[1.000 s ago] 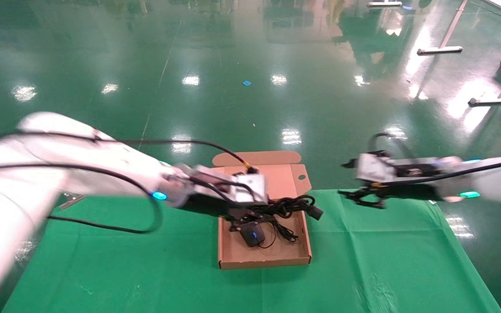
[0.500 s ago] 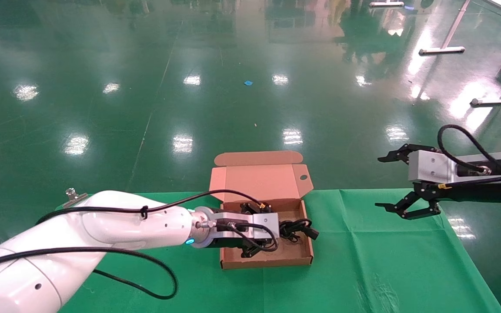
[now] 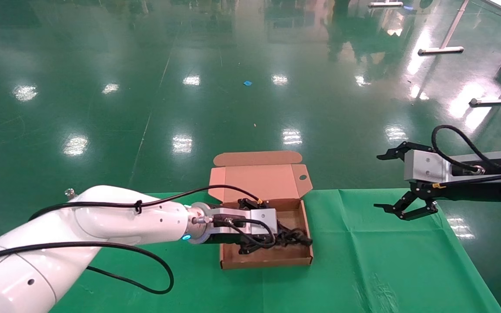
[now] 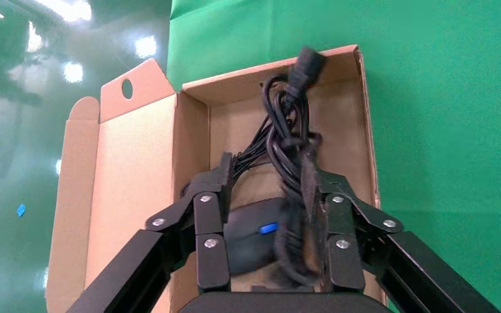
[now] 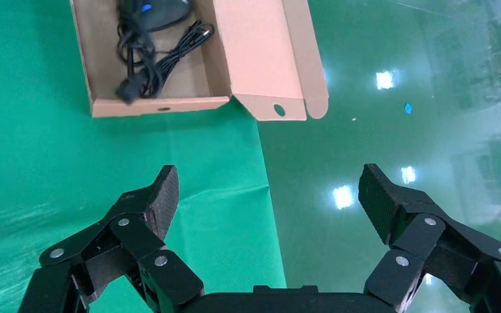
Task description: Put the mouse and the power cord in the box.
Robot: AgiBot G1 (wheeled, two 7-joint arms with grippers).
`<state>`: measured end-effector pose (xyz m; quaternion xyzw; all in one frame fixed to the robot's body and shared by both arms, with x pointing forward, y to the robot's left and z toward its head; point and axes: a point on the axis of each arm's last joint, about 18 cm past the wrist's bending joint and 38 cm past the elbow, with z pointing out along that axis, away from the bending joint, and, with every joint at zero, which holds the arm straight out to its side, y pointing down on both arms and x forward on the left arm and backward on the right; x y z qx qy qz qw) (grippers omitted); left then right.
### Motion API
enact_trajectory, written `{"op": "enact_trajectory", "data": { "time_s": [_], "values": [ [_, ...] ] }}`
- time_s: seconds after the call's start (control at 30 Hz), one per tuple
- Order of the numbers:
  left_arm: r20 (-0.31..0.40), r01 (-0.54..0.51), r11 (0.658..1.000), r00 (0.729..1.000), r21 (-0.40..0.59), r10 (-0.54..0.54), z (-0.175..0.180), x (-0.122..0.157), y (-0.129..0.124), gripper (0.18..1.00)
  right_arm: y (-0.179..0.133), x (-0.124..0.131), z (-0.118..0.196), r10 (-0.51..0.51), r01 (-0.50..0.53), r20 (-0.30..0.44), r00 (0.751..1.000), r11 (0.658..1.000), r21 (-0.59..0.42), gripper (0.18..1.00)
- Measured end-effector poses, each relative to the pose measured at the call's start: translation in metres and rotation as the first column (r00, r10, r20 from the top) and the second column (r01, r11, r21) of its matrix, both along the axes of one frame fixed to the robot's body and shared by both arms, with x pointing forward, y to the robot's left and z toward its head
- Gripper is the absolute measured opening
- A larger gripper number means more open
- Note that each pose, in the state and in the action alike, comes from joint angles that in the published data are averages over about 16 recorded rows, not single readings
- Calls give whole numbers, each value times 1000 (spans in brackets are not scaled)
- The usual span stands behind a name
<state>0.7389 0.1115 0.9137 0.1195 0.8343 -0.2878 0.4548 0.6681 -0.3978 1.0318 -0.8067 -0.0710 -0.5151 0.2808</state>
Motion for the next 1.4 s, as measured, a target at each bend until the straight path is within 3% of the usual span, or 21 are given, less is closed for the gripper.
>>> {"op": "enact_trajectory", "data": {
  "time_s": [0.3, 0.53, 0.9, 1.4],
  "values": [
    [-79, 21, 992, 996, -128, -31, -3, -14, 15, 530, 11, -3, -5, 46, -46, -1, 999, 995, 92, 1001],
    [-153, 41, 961, 984, -273, -85, -2, -34, 34, 670, 23, -13, -10, 109, -106, -3, 994, 974, 199, 1001],
    [-213, 74, 882, 958, -466, -193, 11, -73, 71, 883, 41, -39, -16, 221, -203, -12, 975, 915, 349, 1001],
    [-204, 146, 762, 916, -630, -344, 40, -141, 126, 994, 63, -92, -24, 396, -322, -42, 917, 801, 505, 1001]
  ]
}}
